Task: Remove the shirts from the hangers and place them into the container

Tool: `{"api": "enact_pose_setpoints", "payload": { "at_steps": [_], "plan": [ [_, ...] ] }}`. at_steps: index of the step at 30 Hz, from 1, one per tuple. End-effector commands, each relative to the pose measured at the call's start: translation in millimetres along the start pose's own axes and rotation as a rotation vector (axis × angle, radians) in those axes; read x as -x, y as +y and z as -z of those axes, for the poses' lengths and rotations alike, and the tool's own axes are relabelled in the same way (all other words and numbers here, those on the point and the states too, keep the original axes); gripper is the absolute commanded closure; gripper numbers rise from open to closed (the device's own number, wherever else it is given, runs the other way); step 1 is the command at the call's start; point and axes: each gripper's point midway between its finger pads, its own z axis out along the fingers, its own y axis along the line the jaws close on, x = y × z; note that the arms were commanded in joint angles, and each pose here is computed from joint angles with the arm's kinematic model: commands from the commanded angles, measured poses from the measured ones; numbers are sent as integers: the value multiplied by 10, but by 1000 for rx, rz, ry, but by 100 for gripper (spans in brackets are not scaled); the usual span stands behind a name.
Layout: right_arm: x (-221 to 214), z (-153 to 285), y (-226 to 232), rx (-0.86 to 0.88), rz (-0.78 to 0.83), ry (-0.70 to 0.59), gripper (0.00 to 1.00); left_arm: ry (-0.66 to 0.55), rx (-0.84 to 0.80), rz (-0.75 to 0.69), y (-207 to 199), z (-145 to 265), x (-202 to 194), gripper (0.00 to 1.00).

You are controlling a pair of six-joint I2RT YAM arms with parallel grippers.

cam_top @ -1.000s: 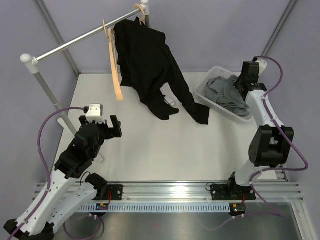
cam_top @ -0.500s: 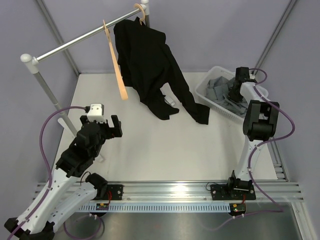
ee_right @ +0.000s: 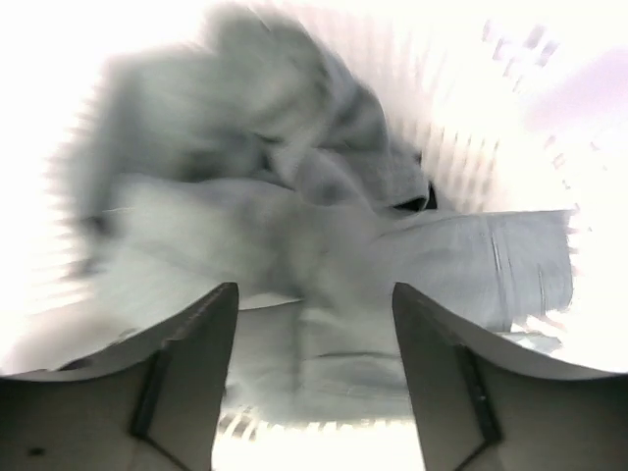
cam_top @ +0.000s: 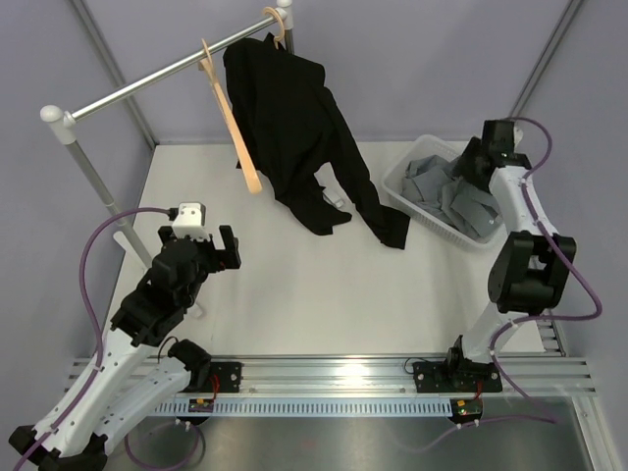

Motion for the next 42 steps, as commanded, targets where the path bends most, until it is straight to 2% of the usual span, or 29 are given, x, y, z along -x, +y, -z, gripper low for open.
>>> {"api": "enact_pose_setpoints", "payload": {
  "at_steps": [1,2,5,7,9,15,17,22,29,32,37,42],
  "plan": [
    [661,965,345,156,54,-237,23,-31,8,10,10,-8,68,1],
    [734,1116,398,181,64,-275,18,-33,10,10,18,-3,75,1],
    [884,1622,607,290,104,-383,11,-38,12,12,25,2,81,1],
    [955,1914,672,334,114,-440,9,-38,14,12,28,2,82,1],
    [954,2021,750,372,135,-451,8,-38,14,12,28,2,82,1],
    [729,2813,1633,724,401,-543,5,-42,16,15,34,8,89,1],
    [708,3018,1789,795,459,-569,3,-45,20,15,43,13,96,1],
    [584,3197,2429,1014,593,-554,1,-53,27,18,63,25,106,1],
    [298,3258,3097,1181,709,-493,1,-54,33,13,76,25,109,1],
    [242,3281,3334,1212,722,-500,0,-52,36,12,77,19,104,1],
    [322,3073,3596,1158,679,-519,1,-53,29,13,67,24,111,1],
    [298,2851,3731,1144,669,-500,6,-48,25,11,58,17,97,1]
  ]
}}
